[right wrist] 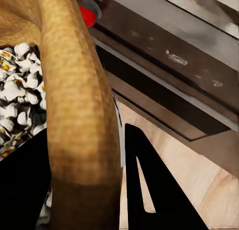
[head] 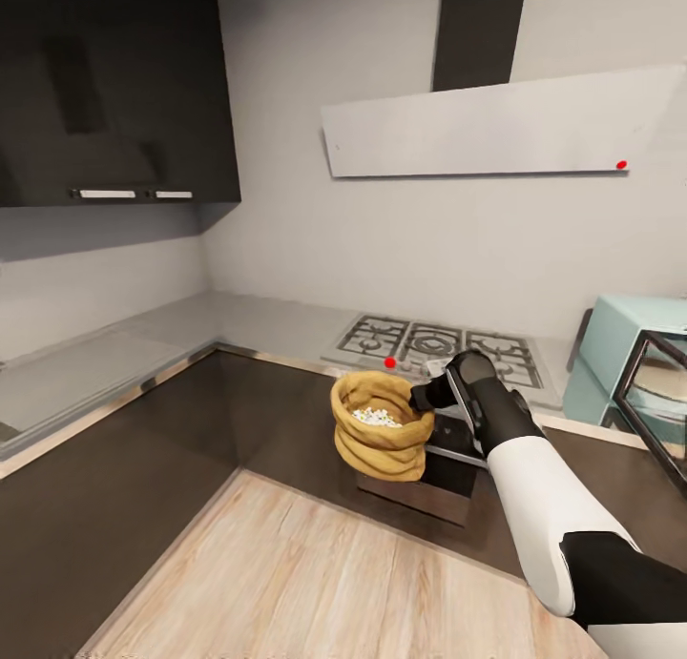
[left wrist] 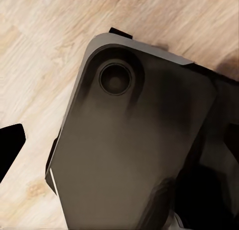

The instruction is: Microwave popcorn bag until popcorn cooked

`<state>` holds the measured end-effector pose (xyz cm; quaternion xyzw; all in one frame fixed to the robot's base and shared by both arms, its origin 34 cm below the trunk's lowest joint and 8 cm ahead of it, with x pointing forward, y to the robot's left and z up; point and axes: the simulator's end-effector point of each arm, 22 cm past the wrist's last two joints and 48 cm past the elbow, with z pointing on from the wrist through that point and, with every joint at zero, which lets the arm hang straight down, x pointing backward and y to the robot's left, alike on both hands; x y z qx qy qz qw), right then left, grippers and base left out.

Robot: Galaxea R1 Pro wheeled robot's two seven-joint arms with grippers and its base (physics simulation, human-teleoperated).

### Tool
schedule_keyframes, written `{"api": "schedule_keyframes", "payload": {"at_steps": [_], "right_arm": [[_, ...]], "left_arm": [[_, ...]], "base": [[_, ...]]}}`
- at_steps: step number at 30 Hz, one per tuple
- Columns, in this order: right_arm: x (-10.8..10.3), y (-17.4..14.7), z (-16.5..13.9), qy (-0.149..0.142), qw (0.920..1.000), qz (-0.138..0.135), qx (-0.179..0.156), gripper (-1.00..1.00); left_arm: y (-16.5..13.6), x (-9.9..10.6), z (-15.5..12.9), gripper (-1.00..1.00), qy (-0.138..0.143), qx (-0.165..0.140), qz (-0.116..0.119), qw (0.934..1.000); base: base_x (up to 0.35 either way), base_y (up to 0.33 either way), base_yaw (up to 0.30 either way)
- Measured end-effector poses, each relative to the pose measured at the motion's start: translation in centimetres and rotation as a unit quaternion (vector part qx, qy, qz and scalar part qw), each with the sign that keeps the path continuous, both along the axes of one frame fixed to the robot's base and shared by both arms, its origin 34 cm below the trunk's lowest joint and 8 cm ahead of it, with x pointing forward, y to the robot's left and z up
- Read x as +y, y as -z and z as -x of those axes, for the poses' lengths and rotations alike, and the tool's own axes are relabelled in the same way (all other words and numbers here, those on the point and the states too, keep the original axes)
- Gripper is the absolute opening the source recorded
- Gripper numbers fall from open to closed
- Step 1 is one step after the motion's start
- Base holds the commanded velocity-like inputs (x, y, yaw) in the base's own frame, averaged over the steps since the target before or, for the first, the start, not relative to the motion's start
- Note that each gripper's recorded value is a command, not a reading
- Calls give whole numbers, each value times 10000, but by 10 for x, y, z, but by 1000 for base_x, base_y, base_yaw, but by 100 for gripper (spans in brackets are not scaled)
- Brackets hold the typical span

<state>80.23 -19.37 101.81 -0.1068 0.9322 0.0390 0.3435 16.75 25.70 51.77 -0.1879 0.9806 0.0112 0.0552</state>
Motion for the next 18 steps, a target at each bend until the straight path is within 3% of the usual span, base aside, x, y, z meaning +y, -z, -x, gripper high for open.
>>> {"api": "schedule_keyframes", "payload": {"at_steps": [18], "right_arm": [[-13,1,-1,69,10000,28,3,-100]], "left_arm": [[0,0,0,100,-3,-4,-7,10000]], "base": [[-305,103,-1]]}}
